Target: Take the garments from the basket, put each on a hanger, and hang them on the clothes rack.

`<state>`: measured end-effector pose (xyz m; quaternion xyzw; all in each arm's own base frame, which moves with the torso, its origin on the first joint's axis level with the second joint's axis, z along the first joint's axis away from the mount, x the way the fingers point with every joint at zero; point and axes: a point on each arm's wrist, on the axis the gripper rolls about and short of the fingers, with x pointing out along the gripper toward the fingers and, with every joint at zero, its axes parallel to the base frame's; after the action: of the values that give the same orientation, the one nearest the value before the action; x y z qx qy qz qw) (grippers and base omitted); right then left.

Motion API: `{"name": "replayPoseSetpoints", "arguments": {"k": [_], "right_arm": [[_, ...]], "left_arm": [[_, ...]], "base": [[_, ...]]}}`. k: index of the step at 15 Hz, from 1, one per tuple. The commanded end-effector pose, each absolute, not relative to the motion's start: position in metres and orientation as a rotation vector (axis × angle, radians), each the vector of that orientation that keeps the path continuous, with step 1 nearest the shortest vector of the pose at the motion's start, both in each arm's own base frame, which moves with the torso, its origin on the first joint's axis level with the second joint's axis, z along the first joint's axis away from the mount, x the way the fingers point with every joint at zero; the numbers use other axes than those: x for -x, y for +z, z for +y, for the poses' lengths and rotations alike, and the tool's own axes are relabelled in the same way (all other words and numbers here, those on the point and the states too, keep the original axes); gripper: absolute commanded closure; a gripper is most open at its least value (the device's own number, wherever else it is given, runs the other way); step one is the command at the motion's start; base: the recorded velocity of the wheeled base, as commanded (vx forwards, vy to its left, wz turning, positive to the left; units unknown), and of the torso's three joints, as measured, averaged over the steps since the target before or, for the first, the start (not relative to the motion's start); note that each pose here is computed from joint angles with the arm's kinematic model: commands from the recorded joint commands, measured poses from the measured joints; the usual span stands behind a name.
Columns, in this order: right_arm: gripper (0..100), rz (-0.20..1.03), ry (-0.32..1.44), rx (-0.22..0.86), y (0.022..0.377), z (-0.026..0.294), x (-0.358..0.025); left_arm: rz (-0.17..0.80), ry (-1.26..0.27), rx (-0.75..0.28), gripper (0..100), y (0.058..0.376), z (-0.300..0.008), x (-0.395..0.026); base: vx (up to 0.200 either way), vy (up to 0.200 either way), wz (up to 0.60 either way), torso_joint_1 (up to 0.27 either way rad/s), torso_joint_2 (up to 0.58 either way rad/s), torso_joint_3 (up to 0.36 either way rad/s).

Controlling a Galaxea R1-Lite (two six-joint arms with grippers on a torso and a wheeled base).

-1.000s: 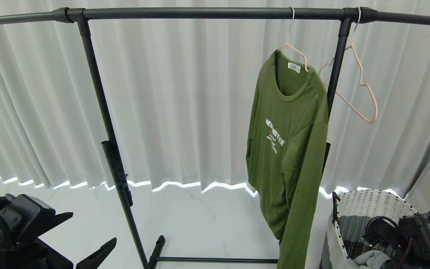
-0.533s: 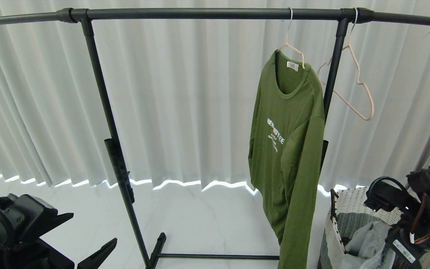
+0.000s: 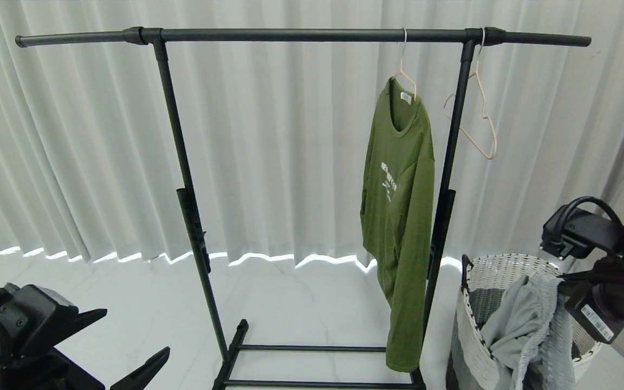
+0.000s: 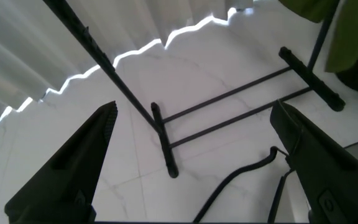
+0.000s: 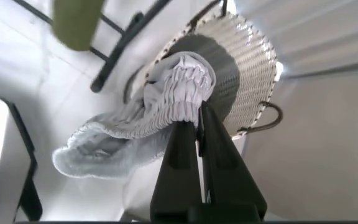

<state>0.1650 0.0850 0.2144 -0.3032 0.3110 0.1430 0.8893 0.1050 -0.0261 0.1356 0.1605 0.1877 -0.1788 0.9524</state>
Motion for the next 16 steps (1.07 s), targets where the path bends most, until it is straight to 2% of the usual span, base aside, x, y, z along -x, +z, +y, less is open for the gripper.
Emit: {"name": "replayPoseSetpoints", "arguments": {"k": [1, 4, 6, 7, 10, 11, 14, 16], "right_arm": [[100, 0.575, 0.340, 0.607, 0.235, 0.097, -0.163], [100, 0.494, 0.445, 0.494, 0.258, 0.128, -0.153], [100, 0.467, 0.491, 0.463, 0.268, 0.139, -0.147], [100, 0.434, 0.523, 0.449, 0.280, 0.147, -0.146], [100, 0.366, 0.556, 0.414, 0.301, 0.159, -0.147], [100, 0.355, 0.565, 0.405, 0.304, 0.161, -0.145], [100, 0.330, 0.626, 0.356, 0.312, 0.170, -0.133], [100, 0.320, 0.652, 0.346, 0.315, 0.173, -0.127]], "left_arm": [[0.369, -0.420, -0.330, 0, 0.136, -0.032, -0.103], [0.326, -0.598, -0.347, 0, 0.140, -0.050, -0.095], [0.304, -0.692, -0.282, 0, 0.150, -0.064, -0.095], [0.329, -0.796, -0.194, 0, 0.162, -0.087, -0.099], [0.392, -0.931, -0.108, 0, 0.178, -0.138, -0.112], [0.413, -0.946, -0.086, 0, 0.181, -0.151, -0.116], [0.529, -0.922, 0.024, 0, 0.179, -0.217, -0.141], [0.594, -0.892, 0.080, 0, 0.170, -0.241, -0.155]], "base": [[0.000, 0.000, 0.00, 0.000, 0.00, 0.000], [0.000, 0.000, 0.00, 0.000, 0.00, 0.000], [0.000, 0.000, 0.00, 0.000, 0.00, 0.000], [0.000, 0.000, 0.00, 0.000, 0.00, 0.000], [0.000, 0.000, 0.00, 0.000, 0.00, 0.000], [0.000, 0.000, 0.00, 0.000, 0.00, 0.000], [0.000, 0.000, 0.00, 0.000, 0.00, 0.000], [0.000, 0.000, 0.00, 0.000, 0.00, 0.000]]}}
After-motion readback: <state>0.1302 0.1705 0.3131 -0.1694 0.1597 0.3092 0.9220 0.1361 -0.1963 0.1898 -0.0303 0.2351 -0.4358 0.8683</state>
